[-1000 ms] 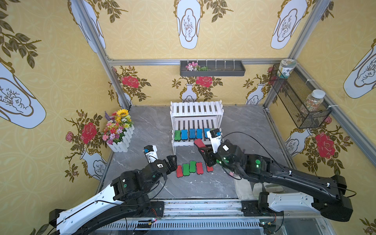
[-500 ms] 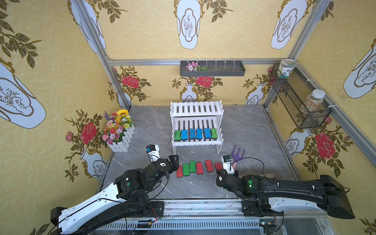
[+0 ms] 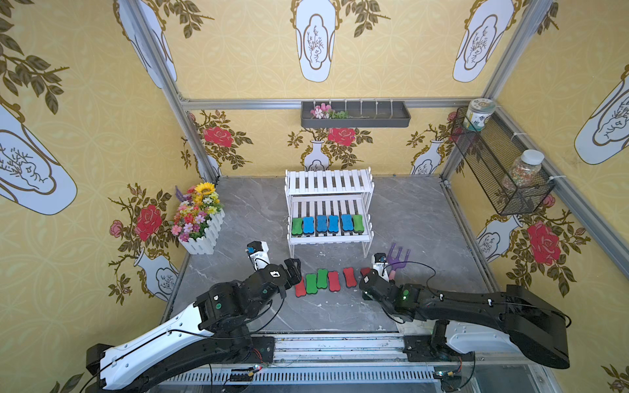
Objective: Remove the whiteboard erasers from the shelf
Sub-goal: Place the whiteboard eraser at the center of the board.
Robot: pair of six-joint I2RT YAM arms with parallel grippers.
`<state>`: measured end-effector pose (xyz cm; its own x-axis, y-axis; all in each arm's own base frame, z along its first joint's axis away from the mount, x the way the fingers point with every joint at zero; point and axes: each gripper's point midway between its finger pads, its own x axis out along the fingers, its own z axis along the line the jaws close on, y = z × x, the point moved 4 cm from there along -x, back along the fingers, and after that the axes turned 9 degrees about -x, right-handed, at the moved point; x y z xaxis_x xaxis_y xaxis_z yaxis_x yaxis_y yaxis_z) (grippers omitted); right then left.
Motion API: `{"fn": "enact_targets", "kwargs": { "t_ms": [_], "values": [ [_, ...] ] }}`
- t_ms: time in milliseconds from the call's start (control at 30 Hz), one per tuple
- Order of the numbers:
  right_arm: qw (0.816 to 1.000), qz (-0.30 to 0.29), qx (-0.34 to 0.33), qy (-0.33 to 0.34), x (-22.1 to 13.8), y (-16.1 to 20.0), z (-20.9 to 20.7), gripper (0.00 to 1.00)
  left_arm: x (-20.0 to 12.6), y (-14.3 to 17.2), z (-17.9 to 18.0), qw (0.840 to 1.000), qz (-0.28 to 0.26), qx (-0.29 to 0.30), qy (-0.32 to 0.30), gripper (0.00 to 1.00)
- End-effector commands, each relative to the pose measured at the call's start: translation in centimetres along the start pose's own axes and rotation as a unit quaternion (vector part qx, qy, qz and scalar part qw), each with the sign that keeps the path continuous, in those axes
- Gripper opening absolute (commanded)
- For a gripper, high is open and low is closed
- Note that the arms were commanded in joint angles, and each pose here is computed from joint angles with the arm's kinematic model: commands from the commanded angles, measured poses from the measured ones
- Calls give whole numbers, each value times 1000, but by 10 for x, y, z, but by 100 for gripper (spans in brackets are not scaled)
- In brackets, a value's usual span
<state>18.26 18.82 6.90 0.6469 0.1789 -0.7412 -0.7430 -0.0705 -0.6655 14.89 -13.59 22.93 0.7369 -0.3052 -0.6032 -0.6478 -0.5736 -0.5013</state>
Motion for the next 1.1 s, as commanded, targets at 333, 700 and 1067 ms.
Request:
{"fn": "enact_targets", "kwargs": {
  "t_ms": [333, 700, 1067],
  "values": [
    [1000, -4, 17, -7, 11, 1, 6, 54, 3, 3, -3, 1000, 7, 4, 7, 100],
    [997, -62, 33, -17, -33, -27, 2, 73, 10, 13, -18, 999, 35, 23, 26, 100],
    [993, -114, -3, -44, -92, -87, 10, 71, 27, 20, -45, 997, 43, 44, 39, 100]
  ]
}}
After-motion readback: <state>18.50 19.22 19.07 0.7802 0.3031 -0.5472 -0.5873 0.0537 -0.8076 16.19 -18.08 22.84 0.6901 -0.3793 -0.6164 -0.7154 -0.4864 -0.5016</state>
